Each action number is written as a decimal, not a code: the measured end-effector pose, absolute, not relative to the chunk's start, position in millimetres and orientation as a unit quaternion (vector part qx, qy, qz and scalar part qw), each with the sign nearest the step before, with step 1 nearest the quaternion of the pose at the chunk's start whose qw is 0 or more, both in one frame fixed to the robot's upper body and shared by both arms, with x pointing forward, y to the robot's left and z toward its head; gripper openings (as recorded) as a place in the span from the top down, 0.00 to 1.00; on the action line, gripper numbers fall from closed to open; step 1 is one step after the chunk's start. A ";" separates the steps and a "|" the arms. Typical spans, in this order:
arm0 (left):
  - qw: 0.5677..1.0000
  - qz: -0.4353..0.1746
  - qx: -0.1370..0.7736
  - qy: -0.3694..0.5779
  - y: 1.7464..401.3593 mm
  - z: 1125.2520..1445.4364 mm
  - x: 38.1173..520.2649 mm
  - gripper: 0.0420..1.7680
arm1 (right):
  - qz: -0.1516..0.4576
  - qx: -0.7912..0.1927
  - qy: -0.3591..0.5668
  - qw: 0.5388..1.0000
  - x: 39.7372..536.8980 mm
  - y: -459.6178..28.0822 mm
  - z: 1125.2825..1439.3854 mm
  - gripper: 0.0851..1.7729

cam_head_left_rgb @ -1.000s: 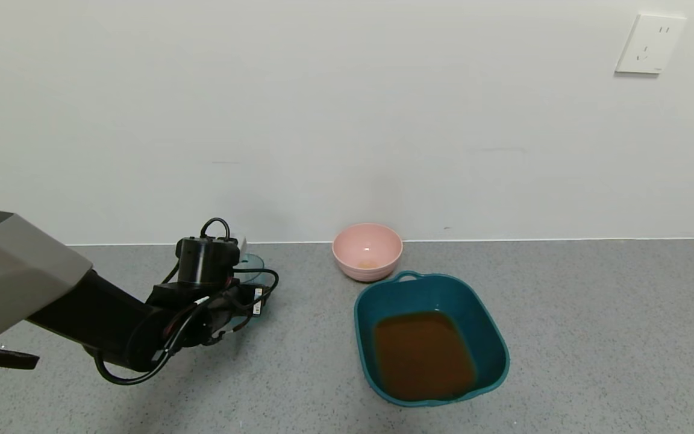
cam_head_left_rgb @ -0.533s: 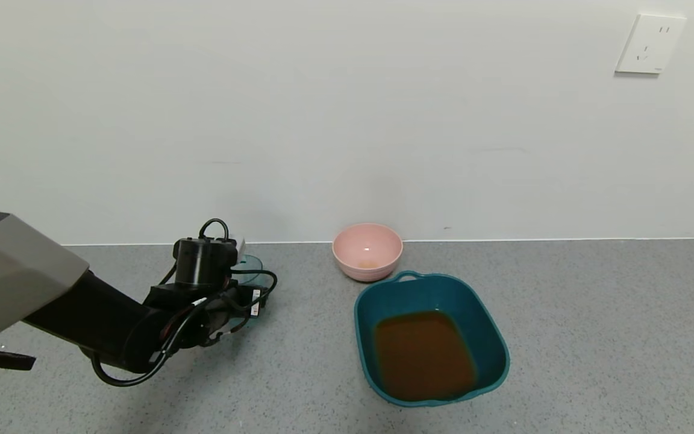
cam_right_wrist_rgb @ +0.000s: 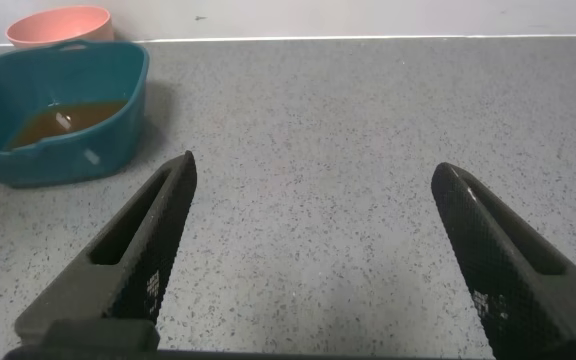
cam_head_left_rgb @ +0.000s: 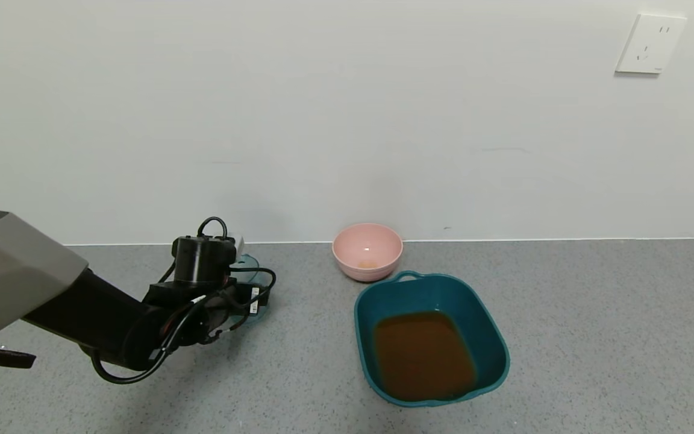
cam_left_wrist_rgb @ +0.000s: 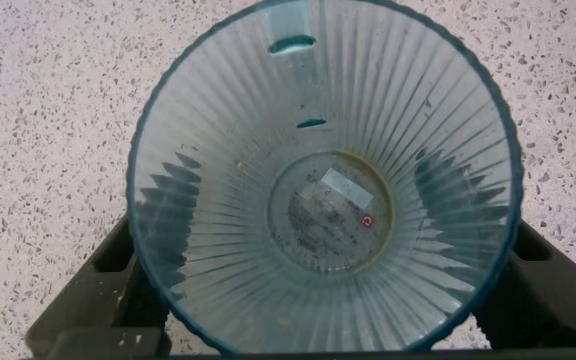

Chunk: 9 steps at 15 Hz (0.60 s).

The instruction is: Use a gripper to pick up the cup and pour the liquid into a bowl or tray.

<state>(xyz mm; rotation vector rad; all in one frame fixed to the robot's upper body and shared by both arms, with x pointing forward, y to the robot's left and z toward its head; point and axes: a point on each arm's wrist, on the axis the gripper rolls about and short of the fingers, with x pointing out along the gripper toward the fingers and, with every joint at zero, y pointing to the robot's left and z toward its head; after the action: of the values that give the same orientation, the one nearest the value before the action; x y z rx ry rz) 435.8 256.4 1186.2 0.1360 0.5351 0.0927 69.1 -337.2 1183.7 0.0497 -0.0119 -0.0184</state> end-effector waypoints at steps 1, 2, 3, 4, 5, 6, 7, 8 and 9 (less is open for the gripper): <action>0.961 0.047 0.066 0.263 257.4 1187.0 436.0 0.08 | -0.009 0.025 -0.006 1.000 69.1 -337.2 1183.7 0.04; 0.962 0.048 0.066 0.262 258.4 1188.0 435.9 0.08 | -0.009 0.025 -0.006 1.000 69.1 -337.2 1183.7 0.04; 0.962 0.049 0.066 0.260 259.2 1189.7 435.4 0.07 | -0.009 0.025 -0.006 1.000 69.1 -337.2 1183.7 0.04; 0.962 0.049 0.067 0.260 260.1 1191.5 434.0 0.07 | -0.009 0.025 -0.006 1.000 69.1 -337.2 1183.6 0.04; 0.962 0.050 0.067 0.259 261.0 1193.6 432.4 0.06 | -0.009 0.025 -0.006 1.000 69.1 -337.2 1183.6 0.04; 0.963 0.049 0.067 0.258 261.4 1196.7 430.4 0.06 | -0.009 0.025 -0.006 1.000 69.1 -337.2 1183.6 0.04; 0.962 0.049 0.068 0.258 262.2 1200.3 428.0 0.05 | -0.009 0.025 -0.006 1.000 69.1 -337.2 1183.7 0.04; 0.962 0.049 0.070 0.260 262.9 1204.4 425.0 0.05 | -0.009 0.025 -0.006 1.000 69.1 -337.2 1183.7 0.04; 0.961 0.048 0.071 0.262 263.5 1208.7 421.5 0.05 | -0.009 0.025 -0.006 1.000 69.1 -337.2 1183.6 0.04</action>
<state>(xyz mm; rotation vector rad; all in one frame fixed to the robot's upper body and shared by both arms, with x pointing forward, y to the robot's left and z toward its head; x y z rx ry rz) 421.5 263.5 1208.7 0.1446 0.5311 0.0969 69.1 -337.2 1183.6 0.0497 -0.0115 -0.0184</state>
